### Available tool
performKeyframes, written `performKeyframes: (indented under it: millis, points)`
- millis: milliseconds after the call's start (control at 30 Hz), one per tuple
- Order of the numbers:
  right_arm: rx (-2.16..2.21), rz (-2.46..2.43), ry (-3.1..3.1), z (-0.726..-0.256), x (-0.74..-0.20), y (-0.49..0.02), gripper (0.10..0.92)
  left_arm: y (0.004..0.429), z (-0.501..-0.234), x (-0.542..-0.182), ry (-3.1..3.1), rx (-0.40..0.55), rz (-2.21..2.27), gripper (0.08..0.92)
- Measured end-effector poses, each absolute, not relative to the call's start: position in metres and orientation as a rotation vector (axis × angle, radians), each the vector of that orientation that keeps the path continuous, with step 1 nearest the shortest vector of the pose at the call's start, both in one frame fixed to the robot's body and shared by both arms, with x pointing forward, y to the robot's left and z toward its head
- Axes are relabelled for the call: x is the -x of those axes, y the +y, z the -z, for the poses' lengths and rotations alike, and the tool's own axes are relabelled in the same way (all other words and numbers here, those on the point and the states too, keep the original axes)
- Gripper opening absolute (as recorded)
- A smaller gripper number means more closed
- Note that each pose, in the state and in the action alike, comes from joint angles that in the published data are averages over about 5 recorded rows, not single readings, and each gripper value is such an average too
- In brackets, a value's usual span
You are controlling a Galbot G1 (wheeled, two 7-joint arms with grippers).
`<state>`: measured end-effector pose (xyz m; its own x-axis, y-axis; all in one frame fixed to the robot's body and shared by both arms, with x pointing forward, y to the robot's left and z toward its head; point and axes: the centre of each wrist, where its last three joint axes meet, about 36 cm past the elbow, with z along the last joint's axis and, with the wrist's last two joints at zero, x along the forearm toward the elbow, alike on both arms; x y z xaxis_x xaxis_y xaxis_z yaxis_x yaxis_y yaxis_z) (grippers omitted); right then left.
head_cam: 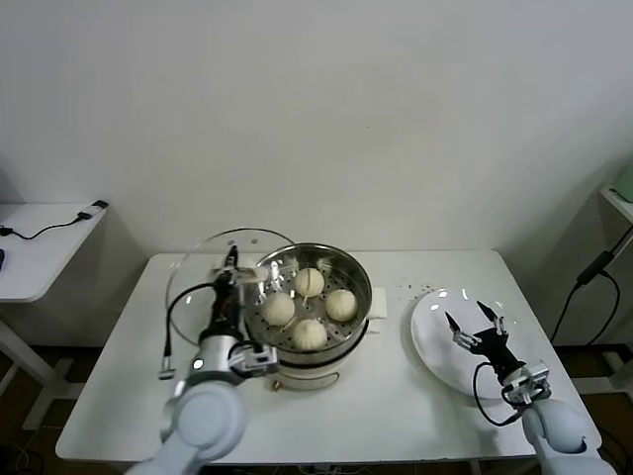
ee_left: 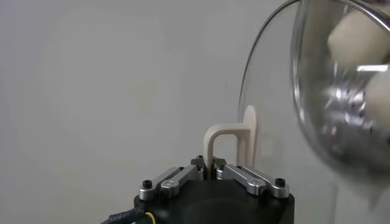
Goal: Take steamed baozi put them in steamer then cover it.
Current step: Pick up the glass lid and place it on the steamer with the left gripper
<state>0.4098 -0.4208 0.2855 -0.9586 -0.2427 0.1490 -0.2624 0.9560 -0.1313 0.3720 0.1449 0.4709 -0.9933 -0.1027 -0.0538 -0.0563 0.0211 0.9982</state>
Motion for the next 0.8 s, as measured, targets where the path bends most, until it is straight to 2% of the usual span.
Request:
performKeyframes:
  millis: [433, 800]
  points:
    - [-0.386, -0.244, -2.971, -0.284, -0.41, -0.424, 0.823, 0.049, -0.458, -0.389, -2.284, -0.06, 2.118, 0.147]
    - [-0.383, -0.251, -2.968, -0.282, -0.41, -0.429, 0.823, 0.017, -0.44, -0.399, -2.25, -0.004, 2.117, 0.147]
